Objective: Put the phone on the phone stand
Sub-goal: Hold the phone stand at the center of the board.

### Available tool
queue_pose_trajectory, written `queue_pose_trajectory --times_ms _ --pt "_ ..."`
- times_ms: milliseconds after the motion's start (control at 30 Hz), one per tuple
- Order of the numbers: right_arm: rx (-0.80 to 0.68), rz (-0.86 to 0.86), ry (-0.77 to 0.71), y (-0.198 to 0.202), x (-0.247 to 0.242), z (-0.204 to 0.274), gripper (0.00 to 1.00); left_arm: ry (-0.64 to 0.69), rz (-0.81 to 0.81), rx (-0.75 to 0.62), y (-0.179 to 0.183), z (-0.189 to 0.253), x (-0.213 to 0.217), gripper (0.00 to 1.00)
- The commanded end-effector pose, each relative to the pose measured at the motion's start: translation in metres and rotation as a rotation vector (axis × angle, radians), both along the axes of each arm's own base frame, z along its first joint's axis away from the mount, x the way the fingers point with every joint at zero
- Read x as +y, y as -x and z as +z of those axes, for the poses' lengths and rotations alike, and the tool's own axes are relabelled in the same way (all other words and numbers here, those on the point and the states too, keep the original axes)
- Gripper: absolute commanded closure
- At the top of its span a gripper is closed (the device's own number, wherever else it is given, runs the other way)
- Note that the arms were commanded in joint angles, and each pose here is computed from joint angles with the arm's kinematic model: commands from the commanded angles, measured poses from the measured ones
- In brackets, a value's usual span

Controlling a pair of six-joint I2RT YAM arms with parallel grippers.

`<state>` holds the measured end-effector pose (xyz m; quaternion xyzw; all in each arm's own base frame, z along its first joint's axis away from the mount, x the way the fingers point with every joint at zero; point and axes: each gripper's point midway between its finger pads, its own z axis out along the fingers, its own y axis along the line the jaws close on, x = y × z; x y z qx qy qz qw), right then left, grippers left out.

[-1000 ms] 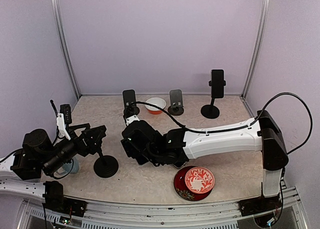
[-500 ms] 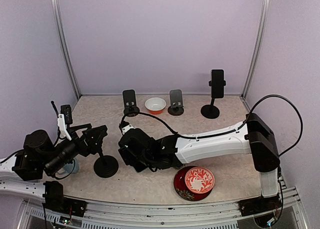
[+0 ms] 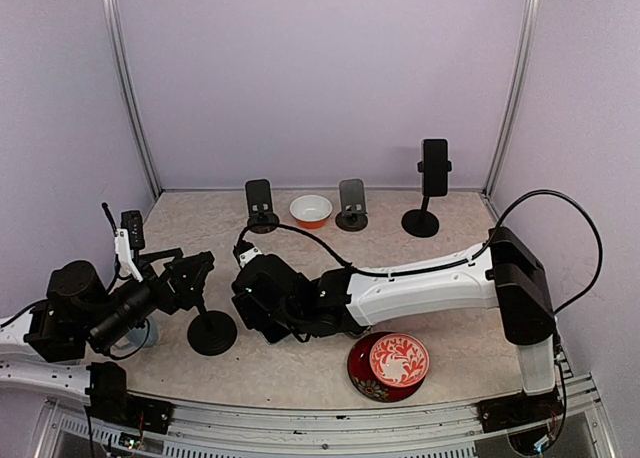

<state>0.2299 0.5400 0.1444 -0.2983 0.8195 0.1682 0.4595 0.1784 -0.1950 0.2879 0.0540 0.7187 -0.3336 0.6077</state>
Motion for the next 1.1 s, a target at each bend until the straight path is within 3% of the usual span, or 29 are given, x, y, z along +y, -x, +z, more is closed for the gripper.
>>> queue_pose_trajectory --times_ms 0,233,467,633,1067 --pt "-0.045 -0.018 -0.08 -0.009 0.005 0.039 0.27 -0.067 0.007 0.01 0.0 -0.017 0.004 0.01" --pt "-0.059 -0.03 -0.094 -0.013 -0.002 0.05 0.29 -0.062 0.009 0.0 0.0 -0.012 0.005 0.01" --pt "-0.107 -0.004 -0.197 -0.021 -0.024 0.087 0.34 -0.061 0.001 0.008 0.0 -0.013 0.003 0.01" --pt "-0.227 0.066 -0.286 -0.018 -0.036 0.128 0.4 -0.042 0.004 0.002 0.001 -0.005 0.007 0.01" --pt "-0.431 0.218 -0.416 -0.008 -0.011 0.219 0.42 0.003 0.047 -0.021 0.003 0.031 0.029 0.01"
